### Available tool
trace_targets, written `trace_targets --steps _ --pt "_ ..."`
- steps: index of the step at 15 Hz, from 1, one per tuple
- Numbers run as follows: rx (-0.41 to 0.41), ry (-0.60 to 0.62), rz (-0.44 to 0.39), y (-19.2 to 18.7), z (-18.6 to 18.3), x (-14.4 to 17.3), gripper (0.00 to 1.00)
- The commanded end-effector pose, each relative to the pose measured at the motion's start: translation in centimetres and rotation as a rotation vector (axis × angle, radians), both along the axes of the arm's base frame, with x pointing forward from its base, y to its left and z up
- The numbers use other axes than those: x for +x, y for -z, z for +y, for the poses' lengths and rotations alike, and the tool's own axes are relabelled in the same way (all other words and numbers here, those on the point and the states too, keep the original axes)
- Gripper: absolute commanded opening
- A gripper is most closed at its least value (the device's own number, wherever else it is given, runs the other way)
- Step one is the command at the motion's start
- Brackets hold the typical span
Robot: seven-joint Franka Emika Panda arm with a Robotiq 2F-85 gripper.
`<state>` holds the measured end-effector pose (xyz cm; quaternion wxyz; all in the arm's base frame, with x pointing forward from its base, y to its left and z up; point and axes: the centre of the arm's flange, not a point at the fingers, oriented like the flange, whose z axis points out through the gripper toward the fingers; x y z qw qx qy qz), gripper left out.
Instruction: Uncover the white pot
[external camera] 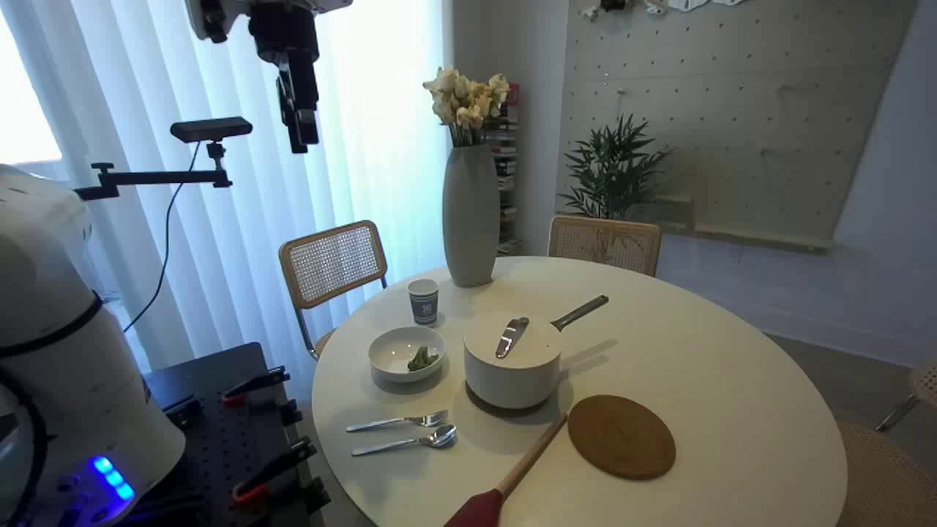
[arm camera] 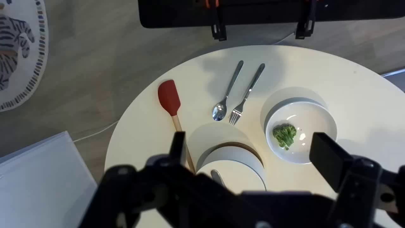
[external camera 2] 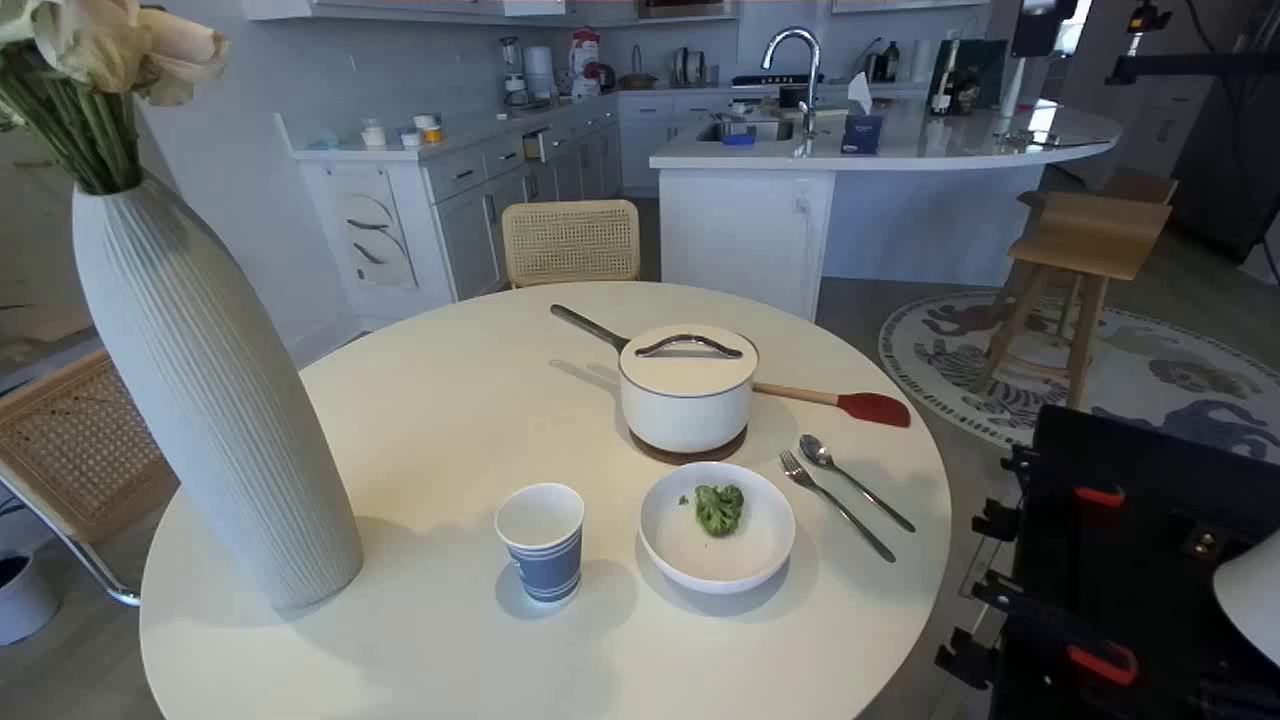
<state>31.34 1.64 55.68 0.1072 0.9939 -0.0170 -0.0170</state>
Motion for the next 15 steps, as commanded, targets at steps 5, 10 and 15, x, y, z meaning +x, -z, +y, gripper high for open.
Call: trace_targets --steps 5,10,15 --pt "0.000 0.000 0.000 0.0 0.0 0.0 1.00" --pt "-0.020 -0.016 -0.032 2.4 0.8 3.5 1.00" --pt "-0.002 -0.110 -0.028 6.8 -0.2 9.1 1.00"
